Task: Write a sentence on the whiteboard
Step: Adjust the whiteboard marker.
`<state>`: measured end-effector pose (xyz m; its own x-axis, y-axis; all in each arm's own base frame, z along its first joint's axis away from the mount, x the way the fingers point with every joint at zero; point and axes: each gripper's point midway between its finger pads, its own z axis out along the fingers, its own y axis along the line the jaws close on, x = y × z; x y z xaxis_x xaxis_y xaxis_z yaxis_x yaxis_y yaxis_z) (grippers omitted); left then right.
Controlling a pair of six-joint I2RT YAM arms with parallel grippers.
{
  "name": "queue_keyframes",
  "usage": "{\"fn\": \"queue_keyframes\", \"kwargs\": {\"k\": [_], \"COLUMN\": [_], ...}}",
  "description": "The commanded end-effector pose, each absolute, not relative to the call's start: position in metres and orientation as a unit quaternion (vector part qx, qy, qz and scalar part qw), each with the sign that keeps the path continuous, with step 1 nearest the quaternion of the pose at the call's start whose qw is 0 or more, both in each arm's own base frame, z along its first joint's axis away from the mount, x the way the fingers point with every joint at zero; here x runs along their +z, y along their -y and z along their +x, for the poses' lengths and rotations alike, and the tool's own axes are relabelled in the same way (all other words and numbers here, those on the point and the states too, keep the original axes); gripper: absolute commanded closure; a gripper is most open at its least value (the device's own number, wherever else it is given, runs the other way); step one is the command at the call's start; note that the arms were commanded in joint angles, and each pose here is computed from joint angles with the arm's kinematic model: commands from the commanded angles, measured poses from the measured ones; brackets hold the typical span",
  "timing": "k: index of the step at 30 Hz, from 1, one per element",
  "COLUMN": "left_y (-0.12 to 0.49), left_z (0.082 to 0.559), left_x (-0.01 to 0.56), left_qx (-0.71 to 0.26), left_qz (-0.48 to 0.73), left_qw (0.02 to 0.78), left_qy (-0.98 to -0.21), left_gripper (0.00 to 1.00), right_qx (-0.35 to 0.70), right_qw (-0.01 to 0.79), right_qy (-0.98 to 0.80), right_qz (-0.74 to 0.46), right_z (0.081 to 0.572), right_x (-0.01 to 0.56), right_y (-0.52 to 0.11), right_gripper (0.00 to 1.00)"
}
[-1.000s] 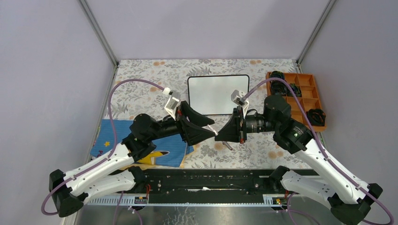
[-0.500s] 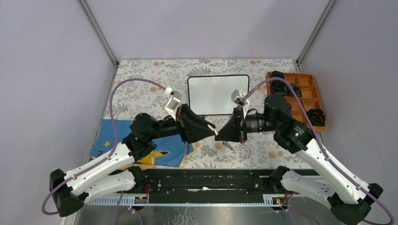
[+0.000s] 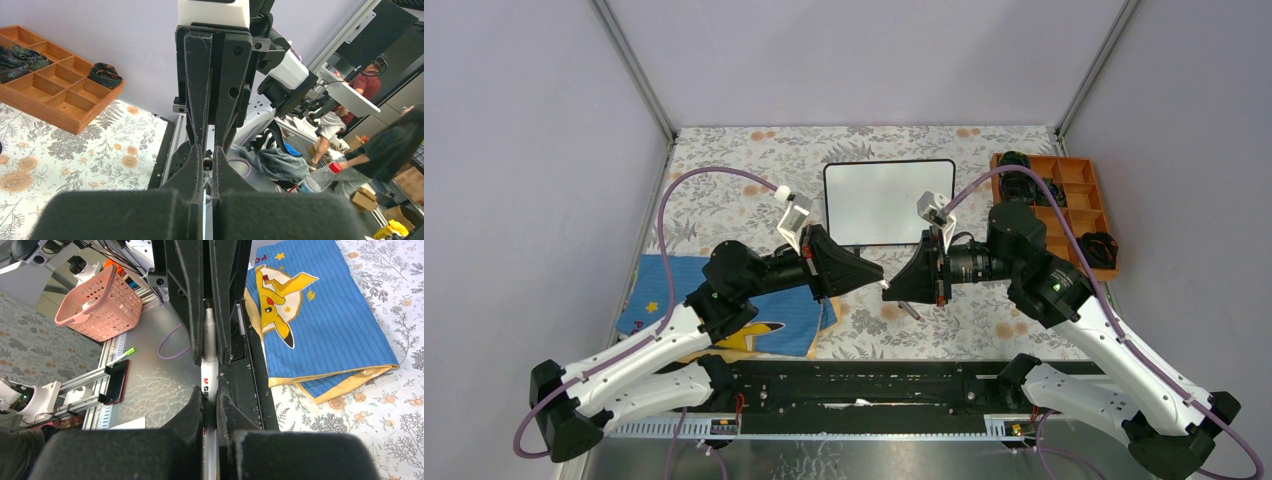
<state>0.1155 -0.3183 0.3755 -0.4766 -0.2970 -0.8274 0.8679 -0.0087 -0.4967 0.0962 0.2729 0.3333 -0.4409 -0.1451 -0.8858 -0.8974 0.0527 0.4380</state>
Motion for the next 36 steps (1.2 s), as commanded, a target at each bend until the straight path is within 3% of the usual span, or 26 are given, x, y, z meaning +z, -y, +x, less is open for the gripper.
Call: {"fn": "queue_keyframes", "kwargs": {"k": [1,2,4,5,10,17,25,36], "left_y": [0.309,0.307,0.301,0.298,0.275,0.254,0.241,0.237], "left_z": [0.119,0.121,0.125,0.128,0.137,0.148,0.158,0.166], "left_x": [0.399,0.401,0.407,0.410,0.434,0.453,0.464,0.461], "left_qx": [-0.666,-0.666,-0.668,-0.669,-0.692,-0.722,-0.737,-0.732], "left_qz": [0.237,0.228,0.205,0.191,0.106,0.018,-0.044,-0.070], "left_qw": [0.478,0.484,0.497,0.504,0.535,0.543,0.538,0.541], "left_qy": [-0.522,-0.520,-0.514,-0.512,-0.473,-0.428,-0.407,-0.408], "left_gripper": [1.00,1.00,1.00,1.00,1.00,1.00,1.00,1.00], "right_qx": [0.568,0.570,0.575,0.577,0.617,0.674,0.697,0.706], "right_qw": [0.362,0.364,0.372,0.385,0.454,0.483,0.487,0.467], "right_qy": [-0.616,-0.615,-0.612,-0.609,-0.565,-0.510,-0.493,-0.500], "right_qz": [-0.410,-0.406,-0.395,-0.384,-0.306,-0.229,-0.185,-0.182], "right_z": [0.093,0.094,0.095,0.098,0.109,0.120,0.136,0.146], "right_x": [0.358,0.361,0.367,0.372,0.408,0.449,0.471,0.474], "right_y": [-0.273,-0.274,-0.274,-0.274,-0.272,-0.272,-0.278,-0.291], "right_gripper": [0.98,0.87,0.54,0.44,0.24,0.17,0.16,0.36]}}
